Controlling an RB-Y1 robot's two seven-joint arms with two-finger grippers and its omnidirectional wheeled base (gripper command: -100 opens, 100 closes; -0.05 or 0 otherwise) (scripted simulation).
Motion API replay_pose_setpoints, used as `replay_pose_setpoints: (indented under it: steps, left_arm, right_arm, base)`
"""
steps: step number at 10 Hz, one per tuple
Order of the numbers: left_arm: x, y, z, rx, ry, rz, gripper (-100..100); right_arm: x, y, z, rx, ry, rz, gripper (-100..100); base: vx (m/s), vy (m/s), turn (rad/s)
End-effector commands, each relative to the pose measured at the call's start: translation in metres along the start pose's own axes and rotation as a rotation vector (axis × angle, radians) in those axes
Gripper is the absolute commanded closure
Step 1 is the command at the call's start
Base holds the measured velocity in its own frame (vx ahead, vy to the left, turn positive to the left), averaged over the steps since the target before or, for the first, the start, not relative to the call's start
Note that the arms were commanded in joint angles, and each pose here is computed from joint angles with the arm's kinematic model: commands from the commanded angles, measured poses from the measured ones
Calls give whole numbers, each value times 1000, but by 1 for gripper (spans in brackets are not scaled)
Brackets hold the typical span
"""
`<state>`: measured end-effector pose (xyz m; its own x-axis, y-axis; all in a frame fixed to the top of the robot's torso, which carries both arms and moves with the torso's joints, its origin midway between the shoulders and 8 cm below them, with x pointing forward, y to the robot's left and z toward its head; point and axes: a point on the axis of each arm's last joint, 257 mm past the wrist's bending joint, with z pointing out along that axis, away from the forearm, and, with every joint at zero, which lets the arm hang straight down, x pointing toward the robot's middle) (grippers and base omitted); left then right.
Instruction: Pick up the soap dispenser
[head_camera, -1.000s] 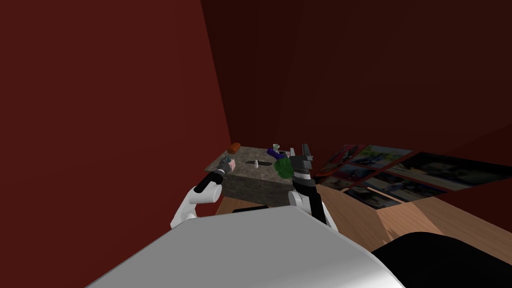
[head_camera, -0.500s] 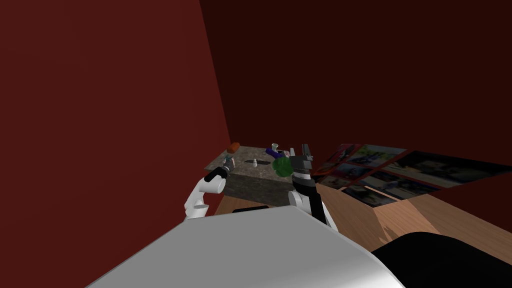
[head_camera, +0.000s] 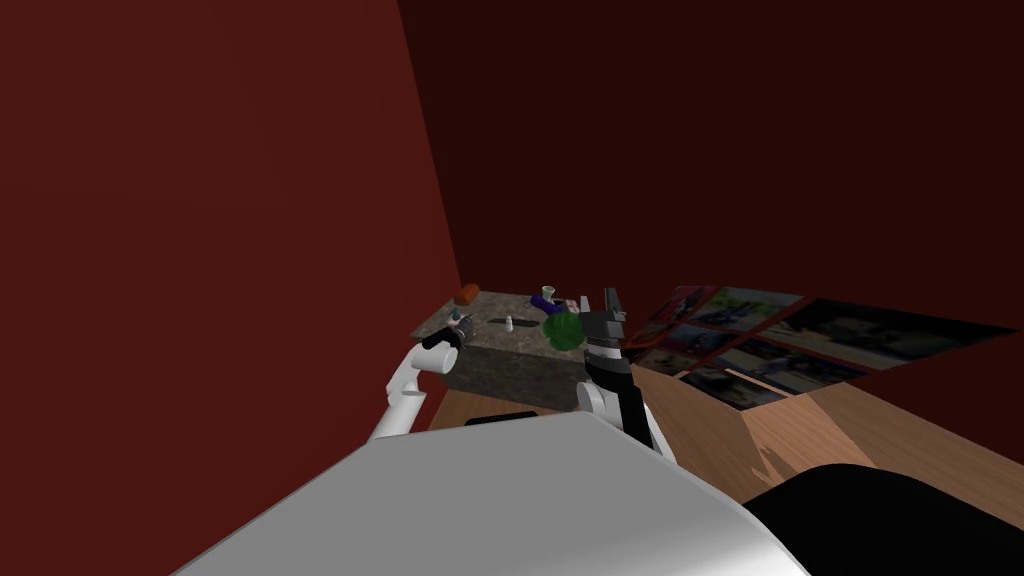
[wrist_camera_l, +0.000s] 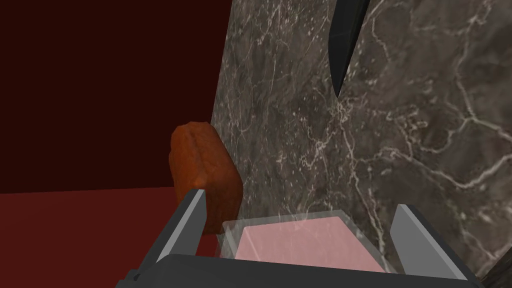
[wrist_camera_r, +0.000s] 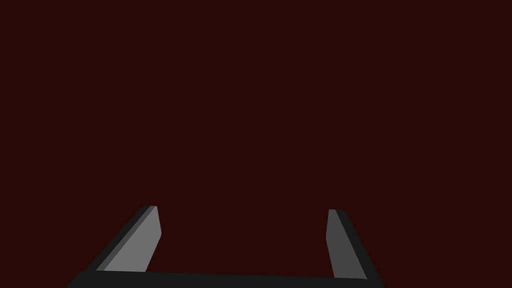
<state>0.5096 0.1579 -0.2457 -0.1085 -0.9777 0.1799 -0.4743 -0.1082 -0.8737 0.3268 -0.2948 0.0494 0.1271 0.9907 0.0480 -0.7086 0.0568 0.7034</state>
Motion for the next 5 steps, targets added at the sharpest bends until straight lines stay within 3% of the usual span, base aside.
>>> replay_pose_setpoints:
  steps: [1, 2, 3, 4, 5]
  left_arm:
    - [2, 6, 11, -49, 11, 17, -100]
    - [4, 11, 18, -87, 19, 31, -100]
    - [8, 3, 21, -79, 24, 38, -100]
    - [8, 10, 28, -123, 29, 53, -100]
    - [11, 4, 29, -114, 33, 57, -100]
  right_arm:
    - [0, 0, 0, 0, 0, 0, 0]
    - [0, 0, 0, 0, 0, 0, 0]
    - [0, 0, 0, 0, 0, 0, 0]
    - [0, 0, 0, 0, 0, 0, 0]
    - [0, 0, 0, 0, 0, 0, 0]
  base:
    - [-34, 1, -10]
    - [-47, 6, -26]
    - [-39, 9, -10]
    - [-34, 11, -13]
    - [-27, 9, -10]
